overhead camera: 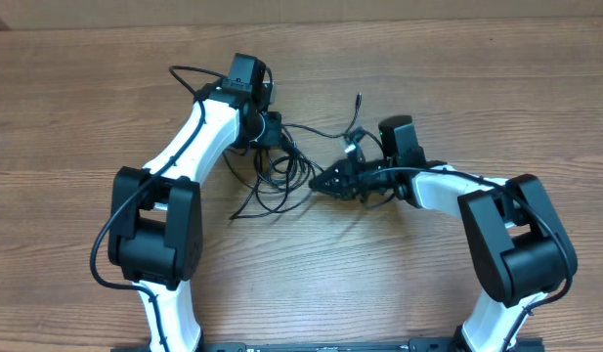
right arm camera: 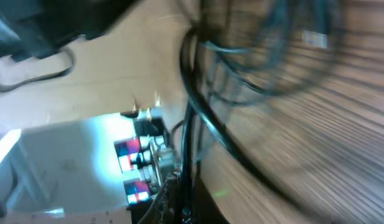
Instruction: Untangle cables
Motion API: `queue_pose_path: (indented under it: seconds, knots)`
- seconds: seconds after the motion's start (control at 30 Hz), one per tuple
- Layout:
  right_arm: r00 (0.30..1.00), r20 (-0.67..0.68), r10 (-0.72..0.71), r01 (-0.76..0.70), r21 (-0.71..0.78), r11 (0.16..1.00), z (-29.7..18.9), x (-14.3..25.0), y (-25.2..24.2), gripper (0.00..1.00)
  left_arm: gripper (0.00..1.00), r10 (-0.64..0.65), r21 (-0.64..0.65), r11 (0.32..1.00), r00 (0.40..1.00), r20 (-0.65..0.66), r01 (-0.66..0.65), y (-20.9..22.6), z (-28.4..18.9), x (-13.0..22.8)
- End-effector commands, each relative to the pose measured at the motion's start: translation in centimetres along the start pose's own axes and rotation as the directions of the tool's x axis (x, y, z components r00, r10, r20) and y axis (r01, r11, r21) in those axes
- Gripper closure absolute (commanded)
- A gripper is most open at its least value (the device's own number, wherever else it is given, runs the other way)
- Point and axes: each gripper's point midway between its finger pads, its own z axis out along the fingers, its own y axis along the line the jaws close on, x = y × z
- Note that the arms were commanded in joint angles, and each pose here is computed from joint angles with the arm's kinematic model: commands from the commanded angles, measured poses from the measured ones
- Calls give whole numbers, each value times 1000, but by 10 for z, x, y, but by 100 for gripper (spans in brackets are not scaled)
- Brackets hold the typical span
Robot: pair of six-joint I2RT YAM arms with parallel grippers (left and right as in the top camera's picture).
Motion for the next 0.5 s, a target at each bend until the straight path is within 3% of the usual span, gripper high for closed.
queue_pose_path:
  seconds: [0.0, 0.17, 0.47]
  knots:
    - [995, 44, 92, -97, 144, 985, 5, 4, -33, 96, 96, -53, -47, 998, 999, -14, 52, 21, 8, 7]
    - [983, 28, 183, -182, 323, 929, 18, 34, -63, 96, 96, -58, 0, 998, 998, 3, 58, 16, 19, 9]
    - [989, -135, 57, -14, 295, 955, 53, 74, -36, 96, 96, 7, 111, 994, 1000, -4, -6, 0, 28, 18]
